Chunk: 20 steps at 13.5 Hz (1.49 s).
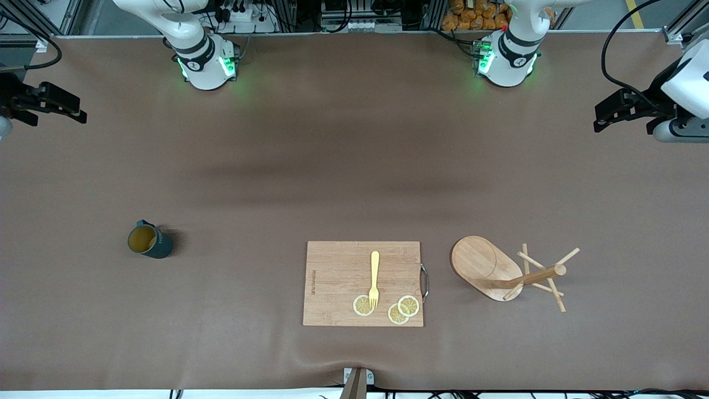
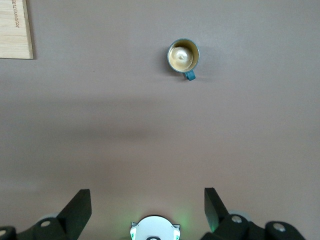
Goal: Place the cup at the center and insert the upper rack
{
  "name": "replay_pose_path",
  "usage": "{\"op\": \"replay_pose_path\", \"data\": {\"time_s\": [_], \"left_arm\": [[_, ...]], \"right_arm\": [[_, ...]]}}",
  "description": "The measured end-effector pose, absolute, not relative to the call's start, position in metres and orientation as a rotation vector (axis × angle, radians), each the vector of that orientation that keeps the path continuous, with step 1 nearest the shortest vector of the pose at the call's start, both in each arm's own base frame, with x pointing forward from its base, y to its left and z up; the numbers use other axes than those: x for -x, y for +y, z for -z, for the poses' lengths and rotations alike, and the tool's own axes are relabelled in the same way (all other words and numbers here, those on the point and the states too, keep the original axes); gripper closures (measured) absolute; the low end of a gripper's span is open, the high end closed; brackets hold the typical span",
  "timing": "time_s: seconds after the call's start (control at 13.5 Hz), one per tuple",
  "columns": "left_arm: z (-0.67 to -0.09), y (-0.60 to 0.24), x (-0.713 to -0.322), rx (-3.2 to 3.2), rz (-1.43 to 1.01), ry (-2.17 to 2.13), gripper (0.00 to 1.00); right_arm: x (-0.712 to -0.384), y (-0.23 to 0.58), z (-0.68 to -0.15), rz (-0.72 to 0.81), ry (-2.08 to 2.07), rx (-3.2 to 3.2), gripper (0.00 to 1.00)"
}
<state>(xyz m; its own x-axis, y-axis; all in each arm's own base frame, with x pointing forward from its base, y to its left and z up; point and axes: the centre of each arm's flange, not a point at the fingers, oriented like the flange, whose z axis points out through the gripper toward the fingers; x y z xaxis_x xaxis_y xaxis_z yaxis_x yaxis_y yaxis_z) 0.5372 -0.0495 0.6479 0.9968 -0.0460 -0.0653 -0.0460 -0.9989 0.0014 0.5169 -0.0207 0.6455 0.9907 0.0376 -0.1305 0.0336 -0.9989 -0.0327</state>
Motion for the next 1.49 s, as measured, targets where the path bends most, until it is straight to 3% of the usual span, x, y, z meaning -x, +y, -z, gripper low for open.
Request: {"op": "replay_pose_path", "data": {"time_s": [0.45, 0.74, 0.97, 1.49], "left_arm": [[-0.646, -0.027, -0.540, 3.142, -0.107, 0.005, 0.00], [-0.643, -0.024, -0.542, 3.142, -0.118, -0.005, 0.00], [-0.641, -0.025, -0.543, 3.142, -0.119, -0.002, 0.00], [-0.642, -0.026, -0.544, 3.144, -0.102, 0.003, 0.00]], "right_arm": [[-0.522, -0.020, -0.639, -0.177, -0.056, 3.106, 0.00], [-0.553, -0.021, -0.571, -0.102, -0.050, 3.115, 0.00], [-0.572, -0.021, -0.516, -0.132, -0.046, 3.117, 0.00], [-0.607, -0.030, -0.444, -0.140, -0.020, 3.126, 0.00]]}}
